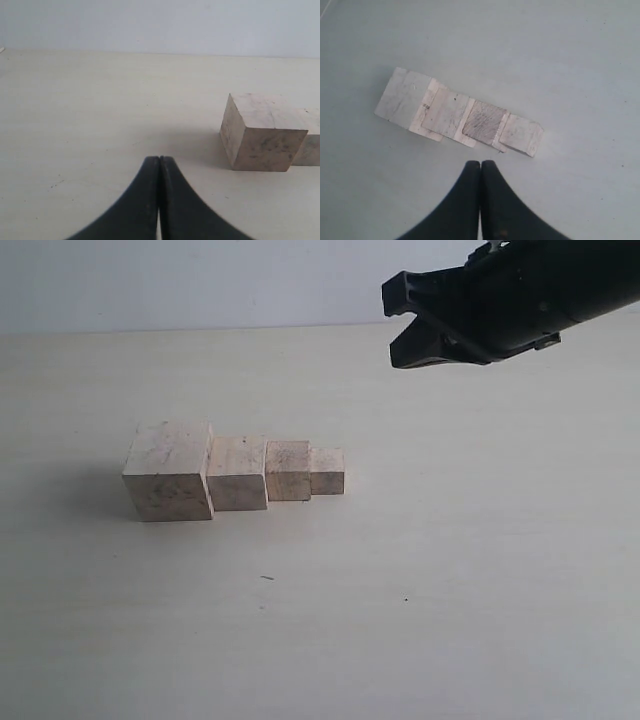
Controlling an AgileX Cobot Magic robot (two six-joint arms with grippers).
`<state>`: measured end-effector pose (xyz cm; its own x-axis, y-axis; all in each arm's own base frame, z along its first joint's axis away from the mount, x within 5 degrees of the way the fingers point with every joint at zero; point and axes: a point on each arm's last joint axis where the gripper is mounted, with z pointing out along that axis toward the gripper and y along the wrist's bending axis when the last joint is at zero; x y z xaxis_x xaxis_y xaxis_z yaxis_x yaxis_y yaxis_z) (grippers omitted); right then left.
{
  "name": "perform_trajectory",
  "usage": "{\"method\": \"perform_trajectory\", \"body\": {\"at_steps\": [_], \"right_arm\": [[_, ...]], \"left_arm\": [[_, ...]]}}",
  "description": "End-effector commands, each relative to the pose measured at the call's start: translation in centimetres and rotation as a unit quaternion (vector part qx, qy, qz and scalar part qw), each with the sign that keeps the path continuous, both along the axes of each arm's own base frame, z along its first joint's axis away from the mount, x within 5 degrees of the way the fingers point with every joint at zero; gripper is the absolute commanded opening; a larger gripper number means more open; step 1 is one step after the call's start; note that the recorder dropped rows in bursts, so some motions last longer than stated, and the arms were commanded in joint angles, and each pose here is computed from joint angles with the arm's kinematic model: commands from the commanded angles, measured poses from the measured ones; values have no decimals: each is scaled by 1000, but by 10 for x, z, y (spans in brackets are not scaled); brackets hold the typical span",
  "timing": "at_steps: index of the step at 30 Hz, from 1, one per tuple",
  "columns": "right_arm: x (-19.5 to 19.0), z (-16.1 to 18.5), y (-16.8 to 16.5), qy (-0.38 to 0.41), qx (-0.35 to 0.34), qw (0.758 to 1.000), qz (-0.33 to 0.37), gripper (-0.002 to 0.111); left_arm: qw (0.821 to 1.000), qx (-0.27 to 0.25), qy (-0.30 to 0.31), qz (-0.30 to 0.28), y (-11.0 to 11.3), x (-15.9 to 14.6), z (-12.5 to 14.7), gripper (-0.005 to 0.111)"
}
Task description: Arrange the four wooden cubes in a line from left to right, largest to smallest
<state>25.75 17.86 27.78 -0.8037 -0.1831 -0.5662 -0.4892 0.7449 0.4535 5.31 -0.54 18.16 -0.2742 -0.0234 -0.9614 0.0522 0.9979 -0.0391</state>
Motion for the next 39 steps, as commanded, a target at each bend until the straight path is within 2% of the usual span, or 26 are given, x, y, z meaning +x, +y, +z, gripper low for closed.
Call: {"method": "perform_trajectory", "body": {"at_steps": [1, 7, 12, 15, 17, 22, 25, 30, 36, 39], "right_arm": [[1, 2, -1, -18, 3, 1000, -9, 0], [0, 6, -2, -30, 1, 1000, -8, 0], [-34, 65, -33, -185, -46, 982, 12, 0], [-60, 97, -74, -258, -72, 962, -52, 0], [-78, 99, -104, -279, -83, 950, -109, 0], [-116, 81, -148, -303, -100, 924, -210, 0], [-139, 62, -162, -319, -110, 907, -252, 0], [-172, 22, -169, -328, -116, 895, -280, 0], [-191, -23, -172, -379, -95, 867, -308, 0], [-196, -40, -172, -382, -88, 864, -315, 0]], "left_arm": [[1000, 1, -6, -2, 0, 0, 0, 0], [1000, 1, -6, -2, 0, 0, 0, 0], [1000, 1, -6, -2, 0, 0, 0, 0], [1000, 1, -6, -2, 0, 0, 0, 0], [1000, 1, -6, -2, 0, 0, 0, 0], [1000, 1, -6, -2, 0, 0, 0, 0], [1000, 1, -6, -2, 0, 0, 0, 0], [1000, 1, -6, -2, 0, 0, 0, 0], [1000, 1, -6, -2, 0, 0, 0, 0], [1000, 1, -6, -2, 0, 0, 0, 0]]}}
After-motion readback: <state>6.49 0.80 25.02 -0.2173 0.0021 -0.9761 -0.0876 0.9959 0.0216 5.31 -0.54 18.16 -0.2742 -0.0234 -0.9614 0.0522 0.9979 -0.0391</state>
